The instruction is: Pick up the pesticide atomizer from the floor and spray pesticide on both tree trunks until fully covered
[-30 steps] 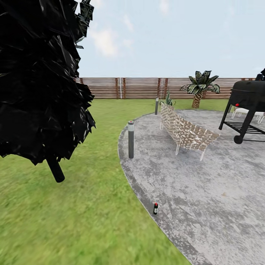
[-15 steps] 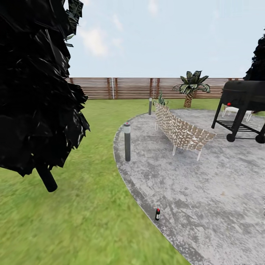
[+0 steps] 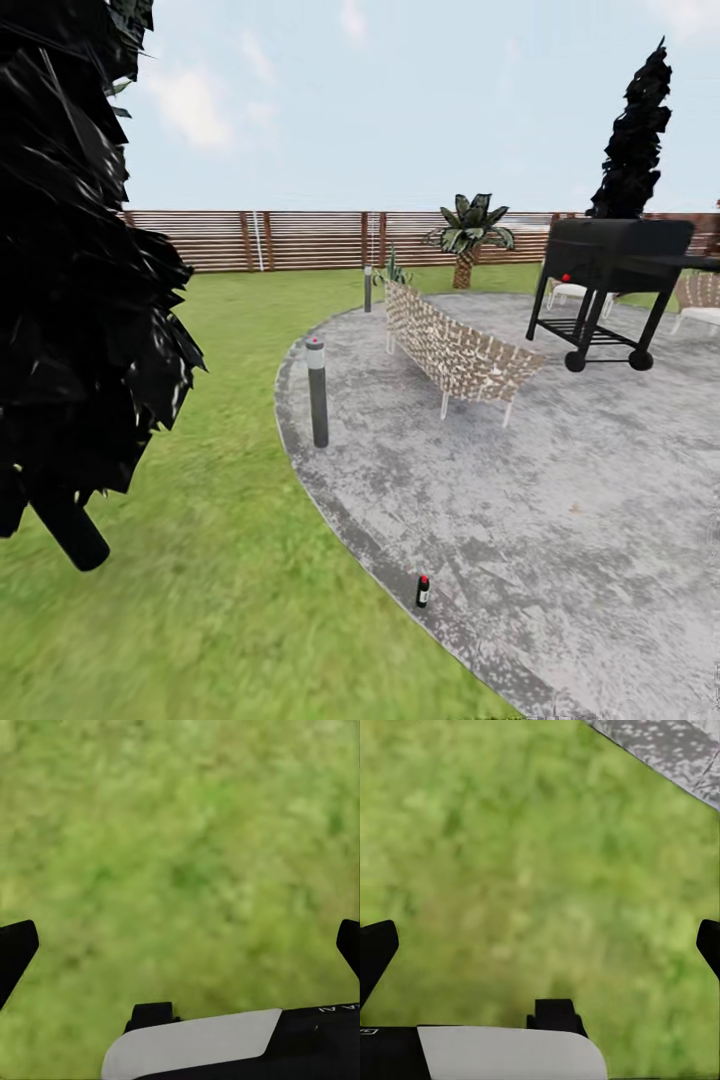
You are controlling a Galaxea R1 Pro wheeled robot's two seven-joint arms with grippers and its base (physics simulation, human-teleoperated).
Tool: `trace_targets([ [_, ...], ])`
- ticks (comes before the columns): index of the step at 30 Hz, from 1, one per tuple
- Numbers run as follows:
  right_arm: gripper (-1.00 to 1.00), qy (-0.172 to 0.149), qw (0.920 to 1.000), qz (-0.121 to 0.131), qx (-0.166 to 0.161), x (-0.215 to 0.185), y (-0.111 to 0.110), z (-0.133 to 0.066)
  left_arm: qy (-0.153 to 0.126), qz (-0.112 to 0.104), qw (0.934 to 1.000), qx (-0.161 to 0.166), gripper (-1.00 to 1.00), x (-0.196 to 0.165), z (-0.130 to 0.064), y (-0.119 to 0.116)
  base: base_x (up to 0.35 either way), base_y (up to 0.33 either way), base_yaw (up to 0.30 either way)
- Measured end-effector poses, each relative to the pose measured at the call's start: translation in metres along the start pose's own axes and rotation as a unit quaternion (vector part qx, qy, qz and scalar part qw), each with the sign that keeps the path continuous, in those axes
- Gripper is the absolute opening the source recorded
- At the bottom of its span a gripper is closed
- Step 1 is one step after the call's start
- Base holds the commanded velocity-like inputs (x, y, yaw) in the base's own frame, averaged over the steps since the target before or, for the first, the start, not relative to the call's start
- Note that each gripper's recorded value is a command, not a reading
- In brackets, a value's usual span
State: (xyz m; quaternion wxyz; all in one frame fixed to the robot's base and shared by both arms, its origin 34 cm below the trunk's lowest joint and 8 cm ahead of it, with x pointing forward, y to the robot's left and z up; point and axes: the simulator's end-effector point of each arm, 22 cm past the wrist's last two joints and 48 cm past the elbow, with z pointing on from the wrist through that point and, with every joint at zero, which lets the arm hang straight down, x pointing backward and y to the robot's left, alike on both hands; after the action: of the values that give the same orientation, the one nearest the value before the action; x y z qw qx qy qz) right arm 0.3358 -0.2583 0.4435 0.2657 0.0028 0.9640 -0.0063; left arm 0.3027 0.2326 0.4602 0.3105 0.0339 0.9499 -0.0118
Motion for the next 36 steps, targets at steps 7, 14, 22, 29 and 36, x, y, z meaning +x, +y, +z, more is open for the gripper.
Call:
trace_targets([
  [7, 1.00, 0.000, 1.0000, 0.000, 0.000, 0.0002, -0.0002, 0.0000, 0.000, 0.000, 1.0000, 0.000, 1.00, 0.0001, 0.0001, -0.0001, 0.019, 0.338, -0.300],
  [14, 1.00, 0.001, 1.0000, 0.000, 0.000, 0.0005, 0.0002, 0.0000, 0.000, 0.000, 1.0000, 0.000, 1.00, 0.0002, 0.0001, -0.0002, 0.001, 0.120, -0.300],
  [22, 1.00, 0.001, 1.0000, 0.000, 0.000, 0.0003, -0.0001, 0.0000, 0.000, 0.000, 1.0000, 0.000, 1.00, 0.0001, 0.0001, -0.0001, 0.001, 0.017, -0.300],
  [29, 1.00, 0.001, 1.0000, 0.000, 0.000, 0.0004, 0.0006, -0.0001, 0.000, 0.000, 1.0000, 0.000, 1.00, 0.0000, -0.0001, 0.0000, 0.093, 0.194, -0.300],
  [36, 1.00, 0.001, 1.0000, 0.000, 0.000, 0.0004, 0.0006, 0.0000, 0.000, 0.000, 1.0000, 0.000, 1.00, 0.0001, 0.0000, 0.0000, 0.101, 0.177, -0.300],
])
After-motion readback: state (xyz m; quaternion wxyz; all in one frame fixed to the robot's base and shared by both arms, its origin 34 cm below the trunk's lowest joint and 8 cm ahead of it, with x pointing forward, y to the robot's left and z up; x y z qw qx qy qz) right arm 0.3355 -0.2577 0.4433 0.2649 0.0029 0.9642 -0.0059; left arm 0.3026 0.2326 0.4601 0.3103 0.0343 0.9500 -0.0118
